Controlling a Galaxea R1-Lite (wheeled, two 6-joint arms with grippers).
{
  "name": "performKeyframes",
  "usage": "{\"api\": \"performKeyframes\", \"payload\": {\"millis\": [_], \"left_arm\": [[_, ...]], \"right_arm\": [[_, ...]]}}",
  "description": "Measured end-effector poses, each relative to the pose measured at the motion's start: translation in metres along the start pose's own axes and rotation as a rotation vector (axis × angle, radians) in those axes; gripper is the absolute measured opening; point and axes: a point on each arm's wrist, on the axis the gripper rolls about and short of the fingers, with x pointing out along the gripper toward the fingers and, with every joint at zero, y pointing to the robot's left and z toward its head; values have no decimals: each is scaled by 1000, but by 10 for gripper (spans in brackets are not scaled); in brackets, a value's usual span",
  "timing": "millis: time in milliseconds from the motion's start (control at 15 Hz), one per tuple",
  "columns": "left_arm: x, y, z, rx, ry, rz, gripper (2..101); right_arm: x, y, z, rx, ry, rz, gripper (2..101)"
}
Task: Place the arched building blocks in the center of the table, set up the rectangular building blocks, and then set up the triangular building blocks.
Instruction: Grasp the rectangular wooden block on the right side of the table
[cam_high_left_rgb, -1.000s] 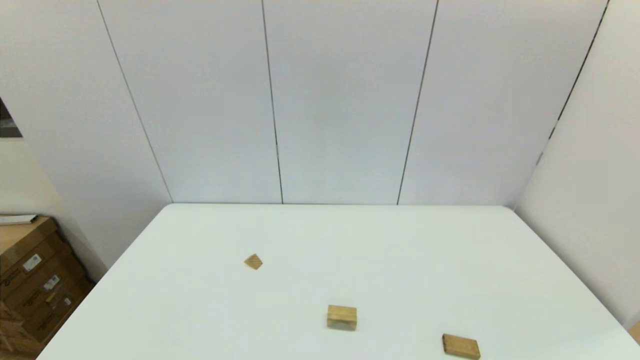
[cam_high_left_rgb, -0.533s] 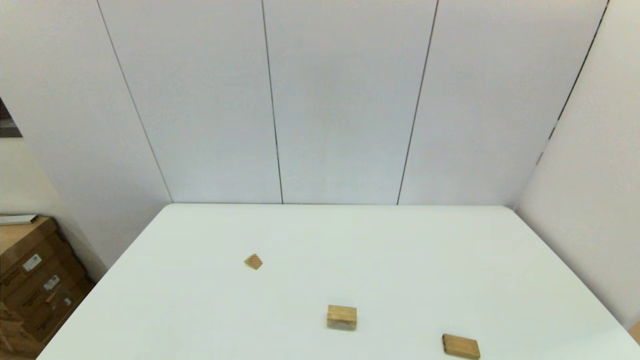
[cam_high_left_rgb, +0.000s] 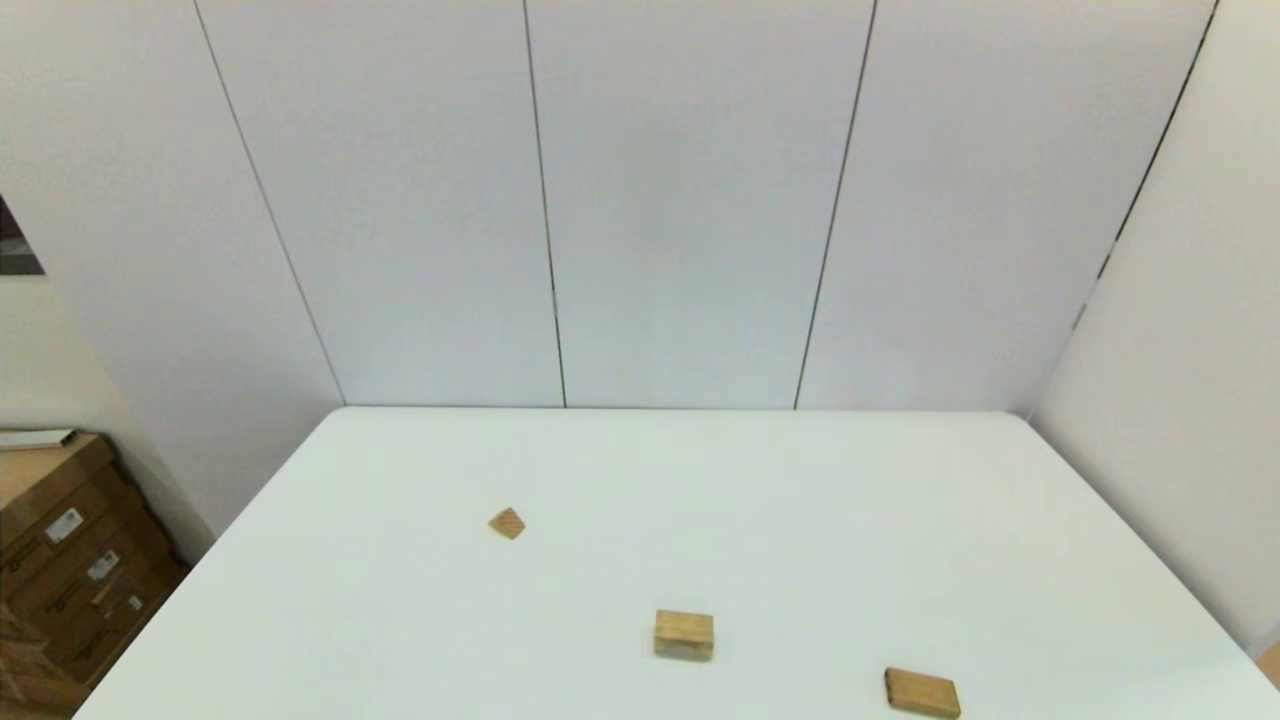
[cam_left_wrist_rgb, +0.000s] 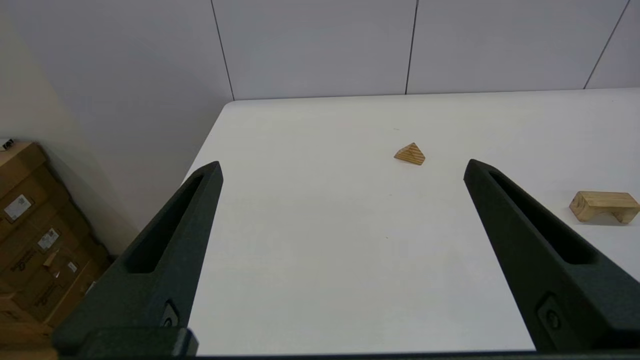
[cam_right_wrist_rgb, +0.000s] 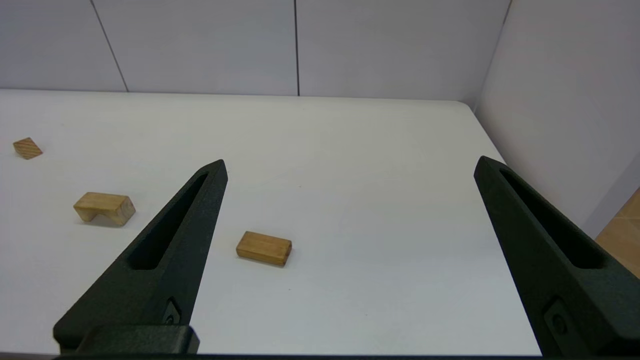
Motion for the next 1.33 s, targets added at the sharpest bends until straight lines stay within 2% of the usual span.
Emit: {"api": "performKeyframes", "payload": {"millis": [1133, 1333], "left_arm": [[0, 0, 0, 0, 0, -1, 978], [0, 0, 0, 0, 0, 0, 978]], "right_arm": [[0, 0, 1, -20, -7, 5, 980], [-6, 0, 20, -13, -69, 1, 980]]}}
